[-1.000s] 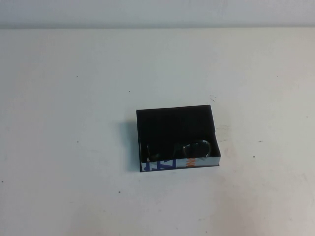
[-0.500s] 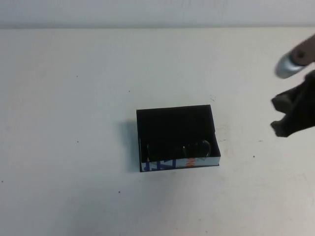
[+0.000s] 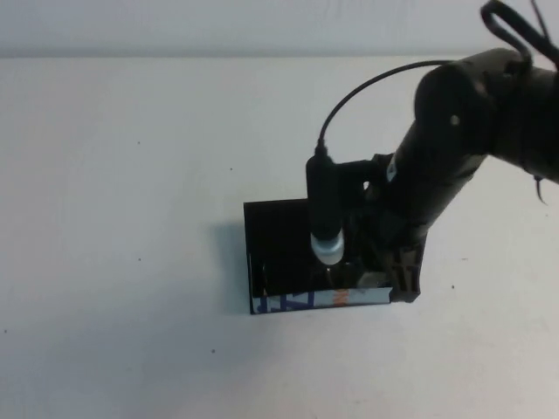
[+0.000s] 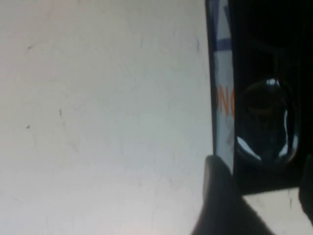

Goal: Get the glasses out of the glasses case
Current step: Pick up the glasses from the glasses case

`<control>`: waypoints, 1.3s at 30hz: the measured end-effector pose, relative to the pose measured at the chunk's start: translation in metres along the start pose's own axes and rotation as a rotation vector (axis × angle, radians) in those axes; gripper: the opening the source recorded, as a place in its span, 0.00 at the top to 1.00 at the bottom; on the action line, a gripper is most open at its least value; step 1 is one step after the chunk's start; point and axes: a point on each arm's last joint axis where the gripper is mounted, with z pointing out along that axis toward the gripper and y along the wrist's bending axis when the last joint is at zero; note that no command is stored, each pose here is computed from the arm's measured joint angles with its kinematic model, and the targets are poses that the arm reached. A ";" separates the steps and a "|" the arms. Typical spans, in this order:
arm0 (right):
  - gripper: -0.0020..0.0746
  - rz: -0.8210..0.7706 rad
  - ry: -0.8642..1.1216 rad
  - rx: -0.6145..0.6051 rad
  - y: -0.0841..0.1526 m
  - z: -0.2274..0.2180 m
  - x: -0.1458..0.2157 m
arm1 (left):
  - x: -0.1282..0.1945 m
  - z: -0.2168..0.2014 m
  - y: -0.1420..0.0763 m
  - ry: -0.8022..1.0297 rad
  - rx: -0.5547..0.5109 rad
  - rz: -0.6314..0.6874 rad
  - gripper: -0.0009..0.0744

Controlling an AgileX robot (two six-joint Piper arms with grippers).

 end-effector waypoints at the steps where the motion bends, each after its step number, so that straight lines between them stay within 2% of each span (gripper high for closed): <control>1: 0.57 -0.043 -0.007 -0.021 -0.004 0.003 -0.005 | 0.000 0.000 0.000 0.000 0.000 0.000 0.99; 3: 0.58 -0.096 -0.032 -0.052 -0.011 0.010 -0.015 | 0.000 0.000 0.000 0.000 0.000 0.000 0.99; 6: 0.65 -0.105 -0.073 -0.077 -0.021 0.017 -0.027 | 0.000 0.000 0.000 0.000 0.000 0.000 0.99; 10: 0.78 -0.024 -0.091 -0.090 -0.035 0.028 -0.039 | 0.000 0.000 0.000 0.000 0.000 0.000 0.99; 15: 0.81 0.036 -0.067 -0.124 -0.043 0.048 -0.042 | 0.000 0.000 0.000 0.000 0.000 0.000 0.99; 18: 0.76 0.045 -0.052 -0.126 -0.045 0.054 -0.042 | 0.000 0.000 0.000 0.000 0.000 0.000 0.99; 22: 0.52 0.071 -0.040 -0.130 -0.048 0.060 -0.038 | 0.000 0.000 0.000 0.000 0.000 0.000 0.99; 24: 0.46 0.074 -0.031 -0.124 -0.050 0.063 -0.036 | 0.000 0.000 0.000 0.000 0.000 0.000 0.99; 39: 0.49 0.099 -0.023 -0.117 -0.063 0.086 -0.024 | 0.000 0.000 0.000 0.000 0.000 0.000 0.99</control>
